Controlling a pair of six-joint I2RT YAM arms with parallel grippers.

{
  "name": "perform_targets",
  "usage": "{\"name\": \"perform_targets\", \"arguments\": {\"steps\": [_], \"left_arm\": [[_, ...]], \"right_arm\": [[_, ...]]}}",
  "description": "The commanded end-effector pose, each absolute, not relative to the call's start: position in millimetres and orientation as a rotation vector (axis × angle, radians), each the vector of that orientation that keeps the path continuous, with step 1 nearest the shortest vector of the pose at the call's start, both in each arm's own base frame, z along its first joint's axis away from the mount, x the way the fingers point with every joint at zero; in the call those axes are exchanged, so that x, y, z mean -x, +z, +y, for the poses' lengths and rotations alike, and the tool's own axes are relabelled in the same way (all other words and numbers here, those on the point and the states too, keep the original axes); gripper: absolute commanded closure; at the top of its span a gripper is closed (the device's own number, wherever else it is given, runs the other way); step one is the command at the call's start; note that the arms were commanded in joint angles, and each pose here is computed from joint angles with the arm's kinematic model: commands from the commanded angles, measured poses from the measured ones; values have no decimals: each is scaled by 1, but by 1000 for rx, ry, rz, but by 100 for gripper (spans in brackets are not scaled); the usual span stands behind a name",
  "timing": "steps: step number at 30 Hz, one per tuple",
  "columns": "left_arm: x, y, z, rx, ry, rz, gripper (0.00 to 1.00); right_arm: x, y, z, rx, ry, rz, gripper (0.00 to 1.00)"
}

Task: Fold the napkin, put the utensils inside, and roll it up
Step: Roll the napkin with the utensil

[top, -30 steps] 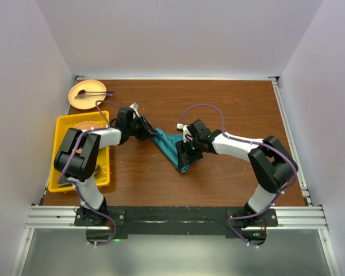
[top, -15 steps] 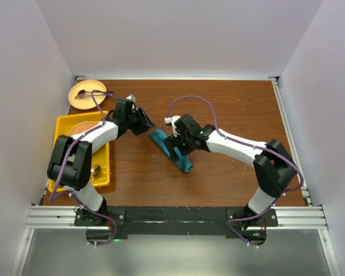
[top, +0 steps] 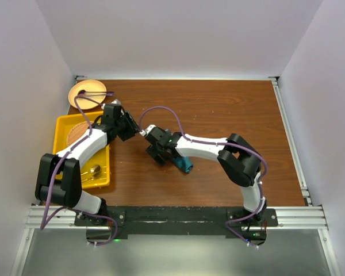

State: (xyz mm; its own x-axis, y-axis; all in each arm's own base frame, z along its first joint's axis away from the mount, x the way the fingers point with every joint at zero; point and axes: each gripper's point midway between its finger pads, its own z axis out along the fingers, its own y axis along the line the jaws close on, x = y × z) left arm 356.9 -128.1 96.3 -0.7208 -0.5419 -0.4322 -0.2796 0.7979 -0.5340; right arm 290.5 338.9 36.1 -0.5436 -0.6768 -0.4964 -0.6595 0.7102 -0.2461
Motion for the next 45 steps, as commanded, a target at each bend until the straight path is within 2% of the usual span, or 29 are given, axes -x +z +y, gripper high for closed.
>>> {"name": "perform_targets", "arguments": {"steps": [1, 7, 11, 13, 14, 17, 19, 20, 21, 24, 29, 38, 45], "left_arm": [[-361, 106, -129, 597, -618, 2355, 49], [-358, 96, -133, 597, -643, 2378, 50], [-357, 95, -133, 587, -648, 2377, 50], [-357, 96, -133, 586, -650, 2376, 50], [-357, 96, -134, 581, -652, 2373, 50], [-357, 92, -138, 565, -677, 2384, 50], [-354, 90, -144, 545, -719, 2400, 50], [-356, 90, -147, 527, -740, 2392, 49], [-354, 92, -152, 503, -780, 2392, 48], [-351, 92, -163, 443, -869, 2384, 42], [-351, 95, -188, 353, -1033, 2375, 41], [-350, 100, -238, 272, -1229, 2355, 44], [-366, 99, -272, 273, -1332, 2347, 46]], "right_arm": [[-310, 51, 333, 965, -164, 2271, 15], [-309, 30, 328, 979, -138, 2299, 23], [-309, 11, 323, 949, 22, 2391, 32], [-305, 4, 321, 958, 48, 2412, 39], [-305, 2, 320, 955, 60, 2420, 46], [-303, -6, 319, 927, 143, 2466, 59], [-298, -9, 323, 918, 246, 2499, 64], [-302, -8, 323, 877, 298, 2511, 67], [-303, -9, 323, 855, 330, 2523, 76], [-300, -3, 334, 804, 527, 2558, 84], [-296, 12, 353, 641, 1014, 2592, 87], [-305, 5, 331, 443, 1423, 2595, 85], [-312, -6, 308, 351, 1586, 2611, 81]]}}
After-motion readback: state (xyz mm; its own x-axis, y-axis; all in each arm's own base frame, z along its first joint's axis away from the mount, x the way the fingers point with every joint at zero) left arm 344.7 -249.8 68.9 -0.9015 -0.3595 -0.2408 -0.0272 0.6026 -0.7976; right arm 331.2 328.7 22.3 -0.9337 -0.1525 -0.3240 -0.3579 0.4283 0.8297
